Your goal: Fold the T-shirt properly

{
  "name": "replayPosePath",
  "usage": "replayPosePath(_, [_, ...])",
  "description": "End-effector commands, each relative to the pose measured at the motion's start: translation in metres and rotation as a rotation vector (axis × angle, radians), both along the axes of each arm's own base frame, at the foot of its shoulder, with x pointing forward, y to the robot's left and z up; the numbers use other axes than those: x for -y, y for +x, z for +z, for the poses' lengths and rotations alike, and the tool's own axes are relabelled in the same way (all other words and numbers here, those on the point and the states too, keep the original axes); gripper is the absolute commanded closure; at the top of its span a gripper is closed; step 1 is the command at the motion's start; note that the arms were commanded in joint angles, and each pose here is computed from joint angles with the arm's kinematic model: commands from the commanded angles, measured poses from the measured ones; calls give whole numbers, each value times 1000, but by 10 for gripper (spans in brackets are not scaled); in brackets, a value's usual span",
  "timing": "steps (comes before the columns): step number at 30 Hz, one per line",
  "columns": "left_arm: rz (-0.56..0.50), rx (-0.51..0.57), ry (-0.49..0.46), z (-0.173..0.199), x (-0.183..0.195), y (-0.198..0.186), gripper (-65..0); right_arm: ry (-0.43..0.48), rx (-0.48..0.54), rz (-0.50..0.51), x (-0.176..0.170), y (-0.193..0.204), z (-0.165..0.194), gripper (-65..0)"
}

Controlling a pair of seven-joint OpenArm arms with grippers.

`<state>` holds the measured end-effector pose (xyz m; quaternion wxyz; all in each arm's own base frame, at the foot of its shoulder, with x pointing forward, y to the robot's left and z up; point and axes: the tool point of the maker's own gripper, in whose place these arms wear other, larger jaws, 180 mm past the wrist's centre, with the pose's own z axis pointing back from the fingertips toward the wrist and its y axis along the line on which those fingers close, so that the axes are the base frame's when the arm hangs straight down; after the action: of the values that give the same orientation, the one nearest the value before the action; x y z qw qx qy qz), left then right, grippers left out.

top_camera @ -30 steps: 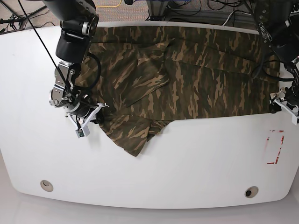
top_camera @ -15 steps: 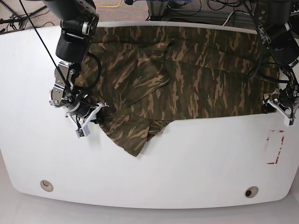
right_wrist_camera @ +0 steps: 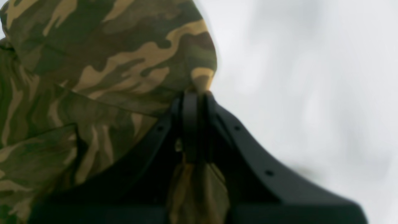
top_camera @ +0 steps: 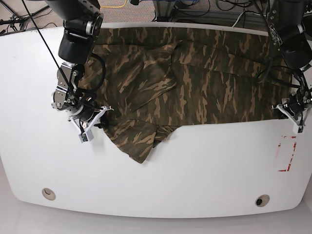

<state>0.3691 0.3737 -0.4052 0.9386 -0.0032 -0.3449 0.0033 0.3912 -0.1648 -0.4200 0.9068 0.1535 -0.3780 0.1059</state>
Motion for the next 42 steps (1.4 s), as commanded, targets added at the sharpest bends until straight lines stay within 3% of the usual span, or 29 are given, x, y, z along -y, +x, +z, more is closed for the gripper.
replayPosePath(1, [3,38,20,16,-9,9,0,-23,48,10,-1,8,17,0])
replayPosePath(11, [-36,143,95,55,-3,25,0,-99,109,24,1,9,49,0])
replayPosePath(16, [-38,154,130,58,-7,13,0,-156,165,25,5,4,73,0])
replayPosePath(25, [-151,167,163,65,8,4,0,-220,202,37,8,-25,107,0])
replayPosePath(32, [-112,204,181,80,-4,1,0,-237,204,63,3,-51,122,0])
replayPosePath(42, [-61,172,230,93,-22,-13,0,-260,158,38,12,-92,116,0])
